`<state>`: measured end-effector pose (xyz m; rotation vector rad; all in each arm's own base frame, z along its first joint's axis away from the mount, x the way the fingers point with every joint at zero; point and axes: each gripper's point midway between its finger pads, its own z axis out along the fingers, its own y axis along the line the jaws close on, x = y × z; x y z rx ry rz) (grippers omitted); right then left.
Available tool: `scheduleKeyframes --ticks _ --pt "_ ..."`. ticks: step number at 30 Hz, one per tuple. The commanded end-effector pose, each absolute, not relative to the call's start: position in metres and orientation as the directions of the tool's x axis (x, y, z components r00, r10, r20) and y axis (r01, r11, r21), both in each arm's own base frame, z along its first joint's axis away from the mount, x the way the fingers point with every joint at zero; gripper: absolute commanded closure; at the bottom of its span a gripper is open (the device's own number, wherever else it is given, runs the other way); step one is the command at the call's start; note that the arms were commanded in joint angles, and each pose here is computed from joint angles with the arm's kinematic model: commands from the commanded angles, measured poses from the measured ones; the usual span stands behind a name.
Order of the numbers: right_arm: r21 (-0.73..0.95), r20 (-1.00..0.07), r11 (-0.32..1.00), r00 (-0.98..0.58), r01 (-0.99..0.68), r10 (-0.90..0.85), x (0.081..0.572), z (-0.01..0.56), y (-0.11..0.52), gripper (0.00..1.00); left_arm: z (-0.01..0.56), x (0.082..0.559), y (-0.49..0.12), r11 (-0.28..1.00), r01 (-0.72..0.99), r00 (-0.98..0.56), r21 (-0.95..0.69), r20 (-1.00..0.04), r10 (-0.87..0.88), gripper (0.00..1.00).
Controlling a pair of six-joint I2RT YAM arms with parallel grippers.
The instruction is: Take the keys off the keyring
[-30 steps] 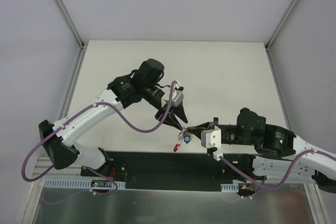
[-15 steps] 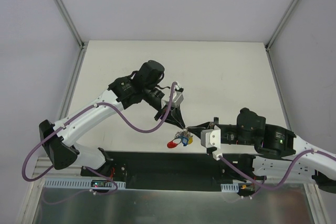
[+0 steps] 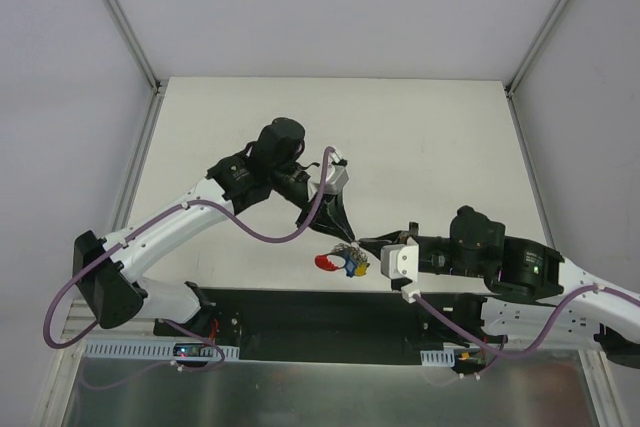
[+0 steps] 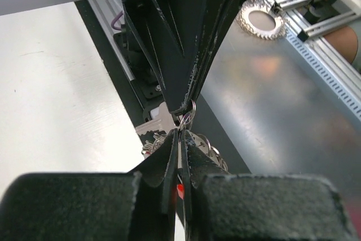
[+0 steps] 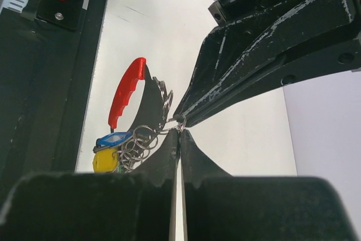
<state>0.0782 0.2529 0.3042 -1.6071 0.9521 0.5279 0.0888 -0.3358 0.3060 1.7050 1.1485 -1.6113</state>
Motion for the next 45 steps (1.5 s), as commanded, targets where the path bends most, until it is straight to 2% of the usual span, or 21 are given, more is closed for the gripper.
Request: scheduleKeyframes --ticks 1,27,36,40,45 --pt "-0.619 -0.761 0.029 0.59 -0.785 -0.269 0.083 0.324 0.251 0.99 0.333 0.099 -0.336 -0.463 0.875 -0.089 -0.141 -0.987 0.132 1.0" --pt "-0.653 -0.719 0.054 0.596 -0.756 -0.357 0.096 0.314 0.243 0.99 0.35 0.12 -0.328 -0.336 0.869 -0.382 -0.363 -0.924 0.011 1.0" --pt "-0.654 -0.709 0.047 0.591 -0.755 -0.385 0.1 0.307 0.252 0.99 0.361 0.129 -0.331 -0.301 0.876 -0.405 -0.376 -0.913 -0.04 1.0" --pt "-0.659 -0.697 0.074 0.571 -0.748 -0.433 0.11 0.304 0.255 0.99 0.358 0.133 -0.333 -0.286 0.861 -0.448 -0.42 -0.893 -0.04 1.0" --pt "-0.652 -0.709 0.131 0.539 -0.747 -0.455 0.12 0.305 0.258 0.99 0.365 0.135 -0.331 -0.256 0.88 -0.429 -0.4 -0.901 -0.068 1.0"
